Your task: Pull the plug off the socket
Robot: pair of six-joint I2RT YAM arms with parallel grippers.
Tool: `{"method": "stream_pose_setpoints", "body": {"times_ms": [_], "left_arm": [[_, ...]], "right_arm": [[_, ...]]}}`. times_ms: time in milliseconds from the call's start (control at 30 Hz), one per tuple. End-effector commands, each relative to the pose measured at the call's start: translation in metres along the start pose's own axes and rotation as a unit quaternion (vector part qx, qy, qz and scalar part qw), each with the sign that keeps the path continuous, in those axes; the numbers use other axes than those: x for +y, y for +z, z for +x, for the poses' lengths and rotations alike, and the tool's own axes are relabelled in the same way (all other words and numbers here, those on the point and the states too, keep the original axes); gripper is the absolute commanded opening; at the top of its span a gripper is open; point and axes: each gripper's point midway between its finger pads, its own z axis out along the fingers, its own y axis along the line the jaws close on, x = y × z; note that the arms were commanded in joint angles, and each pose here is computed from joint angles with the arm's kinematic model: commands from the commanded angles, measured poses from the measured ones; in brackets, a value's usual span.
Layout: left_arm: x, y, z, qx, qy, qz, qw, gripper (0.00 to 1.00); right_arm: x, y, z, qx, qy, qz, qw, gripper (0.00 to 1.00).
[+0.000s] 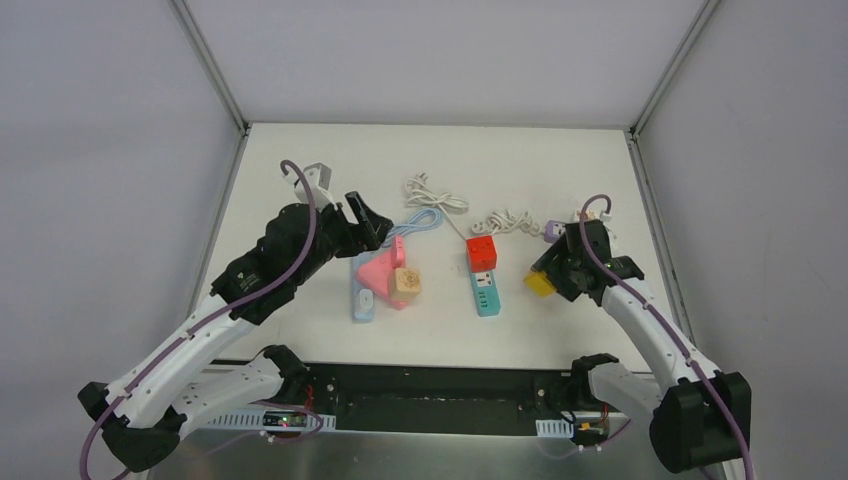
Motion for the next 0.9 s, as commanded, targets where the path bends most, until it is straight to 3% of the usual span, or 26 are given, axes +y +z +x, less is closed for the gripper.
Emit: {"method": "stream_pose_setpoints", "body": {"times_ms": [0,267,367,667,867], "left_arm": [[0.025,0.001,0.006,-0.002,0.028,-0.05,0.998,0.76],[0.027,0.002,0.009,0.006,0.032,-0.056,0.998,0.78],[0.028,0.002,0.01,0.009,0.032,-0.057,0.998,0.78],[0.031,-0.015,0.001,-0.034,0.001,-0.04,0.999,0.78],[0.032,-0.024,0.005,-0.015,0.006,-0.039,0.999,0.78]], "right_arm": [[-0.004,0.004,-0.004,-0.015,0.051,-0.014,0.998,0.41],[-0.036,0.007,-0.004,-0.033,0.076,0.051,0.995,0.76],[-0.044,0.001,-0.013,-0.056,0.072,0.073,0.993,0.98],[-0.019,-0.029,-0.035,-0.078,0.017,0.019,0.997,0.99],[0.008,-0.052,-0.04,-0.063,-0.04,-0.037,0.996,0.96]]}}
